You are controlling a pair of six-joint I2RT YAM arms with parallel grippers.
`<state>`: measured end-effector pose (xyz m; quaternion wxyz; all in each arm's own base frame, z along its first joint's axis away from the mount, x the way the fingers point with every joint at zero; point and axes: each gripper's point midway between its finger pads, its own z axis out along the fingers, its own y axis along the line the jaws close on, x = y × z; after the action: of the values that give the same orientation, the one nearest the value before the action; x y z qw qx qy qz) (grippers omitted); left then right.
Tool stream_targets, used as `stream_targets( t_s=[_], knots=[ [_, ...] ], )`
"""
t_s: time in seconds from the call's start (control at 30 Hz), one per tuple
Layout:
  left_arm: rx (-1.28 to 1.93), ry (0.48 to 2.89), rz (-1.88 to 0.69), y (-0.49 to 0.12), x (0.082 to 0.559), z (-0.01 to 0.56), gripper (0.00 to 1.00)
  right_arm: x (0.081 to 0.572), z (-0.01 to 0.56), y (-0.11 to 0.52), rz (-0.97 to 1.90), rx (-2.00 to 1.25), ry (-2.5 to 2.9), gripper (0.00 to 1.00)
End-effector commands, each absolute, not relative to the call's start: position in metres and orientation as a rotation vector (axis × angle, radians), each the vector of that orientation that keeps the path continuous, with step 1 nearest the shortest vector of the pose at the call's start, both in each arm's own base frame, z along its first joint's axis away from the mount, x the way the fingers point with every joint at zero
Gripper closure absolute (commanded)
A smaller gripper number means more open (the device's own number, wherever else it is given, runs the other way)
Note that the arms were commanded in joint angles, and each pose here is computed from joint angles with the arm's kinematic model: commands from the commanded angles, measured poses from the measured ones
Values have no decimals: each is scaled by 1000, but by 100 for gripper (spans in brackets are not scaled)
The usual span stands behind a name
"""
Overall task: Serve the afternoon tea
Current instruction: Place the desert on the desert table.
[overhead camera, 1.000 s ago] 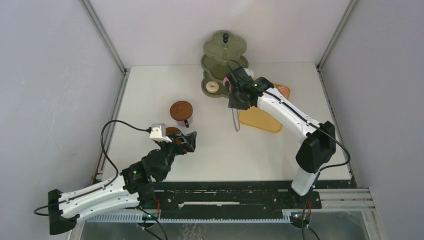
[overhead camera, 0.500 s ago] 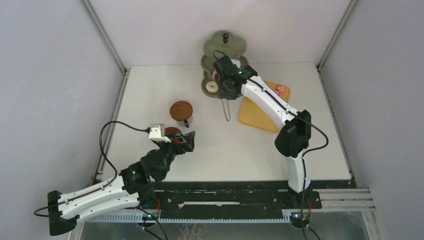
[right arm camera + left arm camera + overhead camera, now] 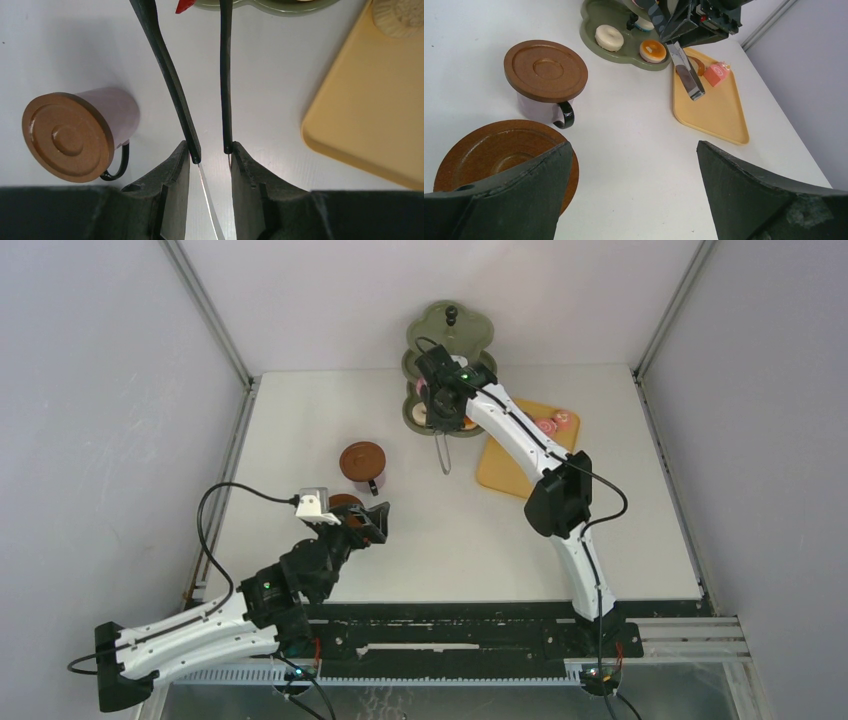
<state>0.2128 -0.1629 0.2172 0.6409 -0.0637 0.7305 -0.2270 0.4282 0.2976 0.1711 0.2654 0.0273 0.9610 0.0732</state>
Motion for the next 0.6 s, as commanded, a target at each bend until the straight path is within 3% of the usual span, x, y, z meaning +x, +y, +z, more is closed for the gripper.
stream_targets(
  t_s=[0.0,0.57],
  knots=[
    [-176,1617,-566,-163,214,238,1,448,196,299,250,71,2502,73],
    [-187,1615,-509,-164,223,223,1,489,194,298,308,81,2433,74]
  ],
)
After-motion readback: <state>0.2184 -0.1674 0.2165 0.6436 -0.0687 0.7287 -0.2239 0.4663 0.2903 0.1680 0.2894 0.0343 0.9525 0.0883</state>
